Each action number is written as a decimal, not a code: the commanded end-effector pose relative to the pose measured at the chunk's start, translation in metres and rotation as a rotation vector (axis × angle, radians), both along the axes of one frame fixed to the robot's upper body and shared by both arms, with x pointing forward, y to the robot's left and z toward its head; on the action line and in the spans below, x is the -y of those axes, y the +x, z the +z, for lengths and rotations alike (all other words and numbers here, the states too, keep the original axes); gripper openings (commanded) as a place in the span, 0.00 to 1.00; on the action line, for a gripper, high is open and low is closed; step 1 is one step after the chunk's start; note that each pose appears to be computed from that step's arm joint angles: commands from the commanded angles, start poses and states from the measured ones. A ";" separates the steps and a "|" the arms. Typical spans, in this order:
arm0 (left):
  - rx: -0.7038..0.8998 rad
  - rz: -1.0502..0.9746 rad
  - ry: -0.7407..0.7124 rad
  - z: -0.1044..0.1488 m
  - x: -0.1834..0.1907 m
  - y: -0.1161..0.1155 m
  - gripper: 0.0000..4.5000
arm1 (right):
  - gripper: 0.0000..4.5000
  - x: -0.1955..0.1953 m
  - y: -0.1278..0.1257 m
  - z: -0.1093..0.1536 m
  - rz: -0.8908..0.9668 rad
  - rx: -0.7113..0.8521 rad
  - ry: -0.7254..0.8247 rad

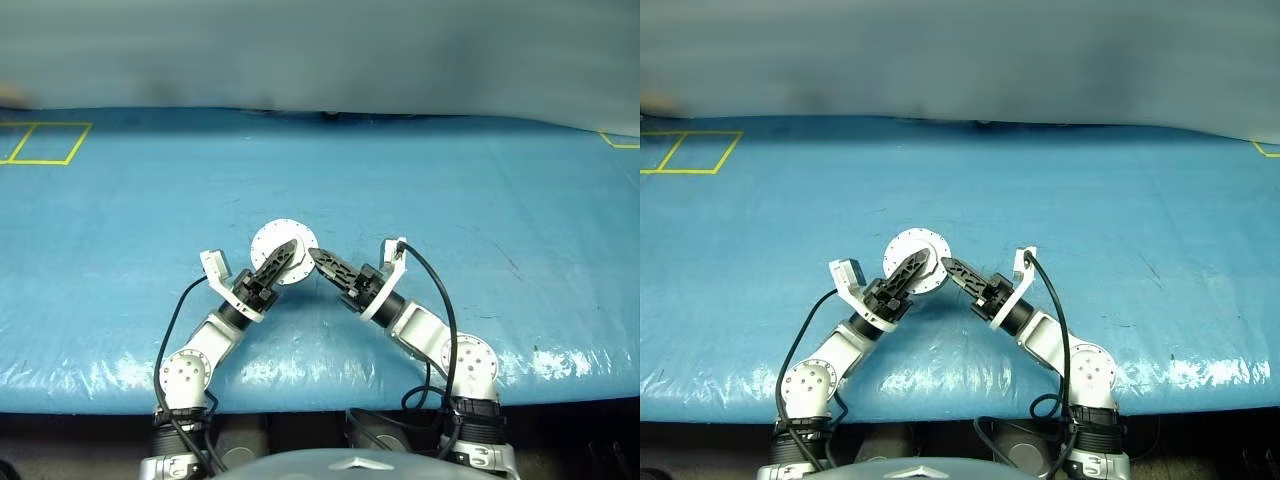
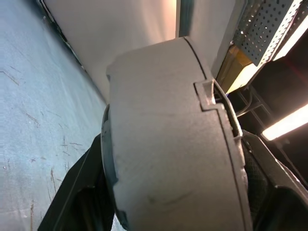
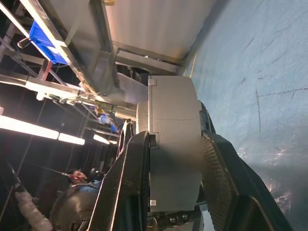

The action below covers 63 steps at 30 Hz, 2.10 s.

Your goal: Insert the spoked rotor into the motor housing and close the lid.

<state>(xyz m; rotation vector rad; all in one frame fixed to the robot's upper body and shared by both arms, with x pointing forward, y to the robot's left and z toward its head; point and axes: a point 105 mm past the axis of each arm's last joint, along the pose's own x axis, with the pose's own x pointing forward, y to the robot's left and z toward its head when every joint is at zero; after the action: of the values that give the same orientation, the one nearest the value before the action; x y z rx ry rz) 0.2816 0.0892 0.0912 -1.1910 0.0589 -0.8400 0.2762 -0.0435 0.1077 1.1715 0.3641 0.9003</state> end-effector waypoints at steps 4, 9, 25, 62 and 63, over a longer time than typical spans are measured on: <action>0.008 0.094 0.026 0.002 -0.019 0.006 0.60 | 0.63 0.016 0.023 0.008 -0.173 0.100 -0.089; -0.011 0.281 0.045 0.001 -0.054 0.016 0.60 | 0.77 0.031 0.040 0.000 -0.324 0.118 -0.205; -0.346 0.722 0.167 -0.002 -0.125 0.124 0.60 | 0.77 0.031 0.036 -0.011 -0.316 0.170 -0.326; 0.626 0.190 1.069 -0.005 -0.022 0.009 0.99 | 0.79 0.101 0.064 -0.026 -0.382 0.681 -1.102; 0.637 0.171 1.117 -0.012 -0.022 0.009 0.99 | 0.79 0.102 0.062 -0.027 -0.359 0.689 -1.105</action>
<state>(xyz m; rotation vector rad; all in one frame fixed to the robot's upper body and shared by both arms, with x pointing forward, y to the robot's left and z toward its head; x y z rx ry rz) 0.2934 0.1154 0.0803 0.0681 -0.0870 -0.7724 0.3369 -0.1482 0.0662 -0.0908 0.0907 0.5362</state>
